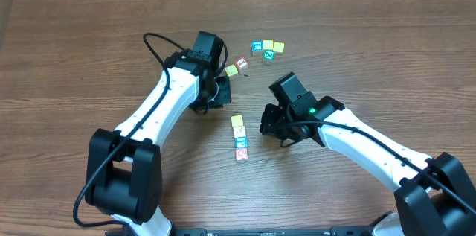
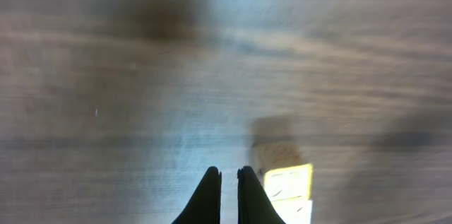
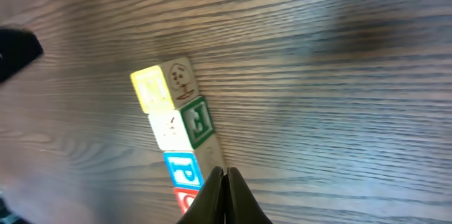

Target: Flip 4 blocks

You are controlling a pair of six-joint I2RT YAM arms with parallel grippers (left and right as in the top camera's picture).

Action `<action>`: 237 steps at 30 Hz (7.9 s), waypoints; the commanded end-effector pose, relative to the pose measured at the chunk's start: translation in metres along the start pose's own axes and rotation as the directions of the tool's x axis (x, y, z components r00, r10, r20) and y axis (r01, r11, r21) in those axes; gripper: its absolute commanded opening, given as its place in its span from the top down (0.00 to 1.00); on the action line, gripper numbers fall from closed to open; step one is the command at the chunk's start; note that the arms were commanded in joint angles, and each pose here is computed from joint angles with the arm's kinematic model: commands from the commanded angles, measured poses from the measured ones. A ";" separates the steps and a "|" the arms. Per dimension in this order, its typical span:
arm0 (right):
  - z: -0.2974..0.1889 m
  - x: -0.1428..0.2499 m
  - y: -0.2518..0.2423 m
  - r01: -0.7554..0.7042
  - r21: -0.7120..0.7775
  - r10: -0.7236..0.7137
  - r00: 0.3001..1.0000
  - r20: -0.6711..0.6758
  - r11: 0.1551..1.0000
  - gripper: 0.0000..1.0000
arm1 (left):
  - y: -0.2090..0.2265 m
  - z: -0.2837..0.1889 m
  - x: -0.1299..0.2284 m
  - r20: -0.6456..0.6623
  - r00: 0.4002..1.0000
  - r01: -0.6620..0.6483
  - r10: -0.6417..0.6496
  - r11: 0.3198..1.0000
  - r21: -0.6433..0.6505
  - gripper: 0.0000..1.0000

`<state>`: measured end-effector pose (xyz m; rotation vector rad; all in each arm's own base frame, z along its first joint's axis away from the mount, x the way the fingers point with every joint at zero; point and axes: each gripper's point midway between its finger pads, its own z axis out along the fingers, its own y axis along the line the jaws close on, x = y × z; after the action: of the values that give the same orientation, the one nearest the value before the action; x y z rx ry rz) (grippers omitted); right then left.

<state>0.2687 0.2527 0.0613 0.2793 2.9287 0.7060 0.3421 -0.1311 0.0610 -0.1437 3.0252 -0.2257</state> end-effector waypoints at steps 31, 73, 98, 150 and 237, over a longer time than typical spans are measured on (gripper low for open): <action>0.046 0.026 0.012 0.171 0.094 -0.173 0.985 0.022 0.981 0.96 | 0.028 0.043 0.030 -0.288 0.940 0.198 -0.184 0.980 0.021 0.96; 0.053 0.012 0.023 0.141 0.001 -0.141 0.990 0.024 0.990 0.95 | -0.007 0.050 0.017 -0.215 0.971 0.132 -0.107 0.986 0.107 0.96; 0.047 -0.022 0.001 0.100 0.110 -0.117 0.981 0.158 0.989 0.92 | -0.010 0.057 0.052 -0.295 0.951 0.105 -0.088 0.994 0.042 0.96; 0.048 -0.028 0.009 0.153 0.070 -0.163 0.972 0.170 0.986 0.95 | -0.007 0.055 0.060 -0.319 0.942 0.110 -0.100 0.994 0.013 0.96; 0.033 -0.072 -0.038 -0.004 0.120 -0.024 0.974 0.227 0.993 0.96 | -0.052 0.059 0.023 -0.137 0.975 -0.135 0.176 0.954 0.266 0.96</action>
<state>0.3384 0.2195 0.0209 0.3348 2.7570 0.4727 0.3355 -0.1857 0.0099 0.0891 3.0971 -0.5877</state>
